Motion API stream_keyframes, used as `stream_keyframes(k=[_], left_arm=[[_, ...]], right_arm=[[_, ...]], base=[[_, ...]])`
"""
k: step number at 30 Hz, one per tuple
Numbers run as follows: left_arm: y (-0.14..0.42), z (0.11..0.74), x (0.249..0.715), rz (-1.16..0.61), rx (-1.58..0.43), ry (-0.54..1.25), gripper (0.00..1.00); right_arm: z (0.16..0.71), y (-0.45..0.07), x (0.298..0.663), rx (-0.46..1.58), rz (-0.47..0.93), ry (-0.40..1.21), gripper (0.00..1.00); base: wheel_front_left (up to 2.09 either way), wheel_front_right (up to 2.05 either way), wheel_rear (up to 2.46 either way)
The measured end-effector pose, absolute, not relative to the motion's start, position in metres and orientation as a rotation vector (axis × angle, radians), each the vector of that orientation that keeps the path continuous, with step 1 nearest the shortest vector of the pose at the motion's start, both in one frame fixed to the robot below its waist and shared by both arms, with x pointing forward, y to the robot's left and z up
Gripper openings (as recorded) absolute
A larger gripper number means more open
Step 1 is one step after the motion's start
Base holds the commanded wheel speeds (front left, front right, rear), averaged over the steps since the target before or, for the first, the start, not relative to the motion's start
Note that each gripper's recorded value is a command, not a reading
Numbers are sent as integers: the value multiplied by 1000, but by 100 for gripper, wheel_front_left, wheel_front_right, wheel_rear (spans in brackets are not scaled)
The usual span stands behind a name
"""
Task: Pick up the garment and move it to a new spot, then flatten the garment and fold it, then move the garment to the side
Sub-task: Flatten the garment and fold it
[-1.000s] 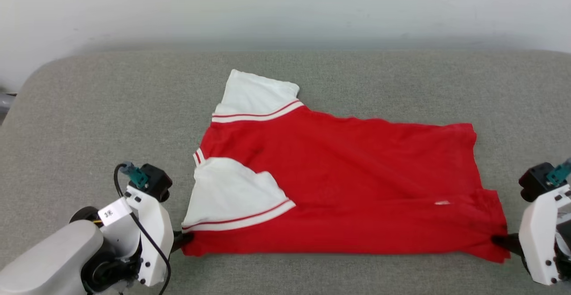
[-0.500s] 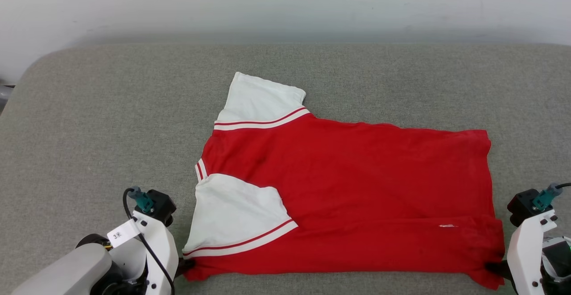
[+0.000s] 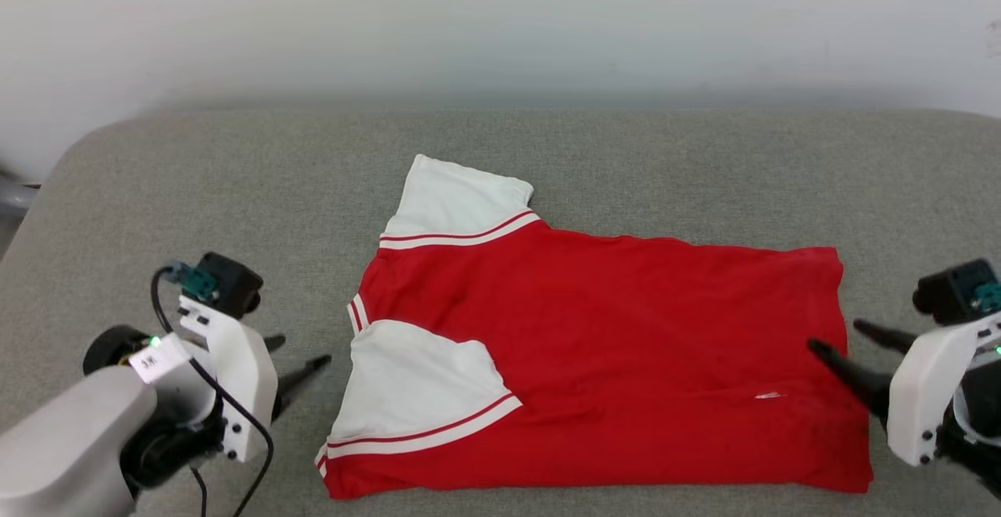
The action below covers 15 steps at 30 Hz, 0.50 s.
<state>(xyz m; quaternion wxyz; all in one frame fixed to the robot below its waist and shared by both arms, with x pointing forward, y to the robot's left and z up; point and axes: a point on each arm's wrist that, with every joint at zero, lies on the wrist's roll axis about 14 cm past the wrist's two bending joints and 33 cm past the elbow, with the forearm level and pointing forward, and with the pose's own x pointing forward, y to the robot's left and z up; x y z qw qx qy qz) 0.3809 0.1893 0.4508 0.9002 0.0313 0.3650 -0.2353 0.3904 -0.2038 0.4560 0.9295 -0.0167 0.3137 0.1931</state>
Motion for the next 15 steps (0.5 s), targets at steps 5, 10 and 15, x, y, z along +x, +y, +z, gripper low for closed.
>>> stream_keyframes(k=[5,10,15], left_arm=[[185,491,419,-471,102,580,100],[168,528,462,-482,137,427,100],[153,547,507,-488,127,374,100]], right_arm=[[515,-200,423,35,336,296,100],[545,-204,437,81,256,75,100],[541,-202,441,84,211,12,100]], base=[[0,0,0],[0,0,0],[0,0,0]])
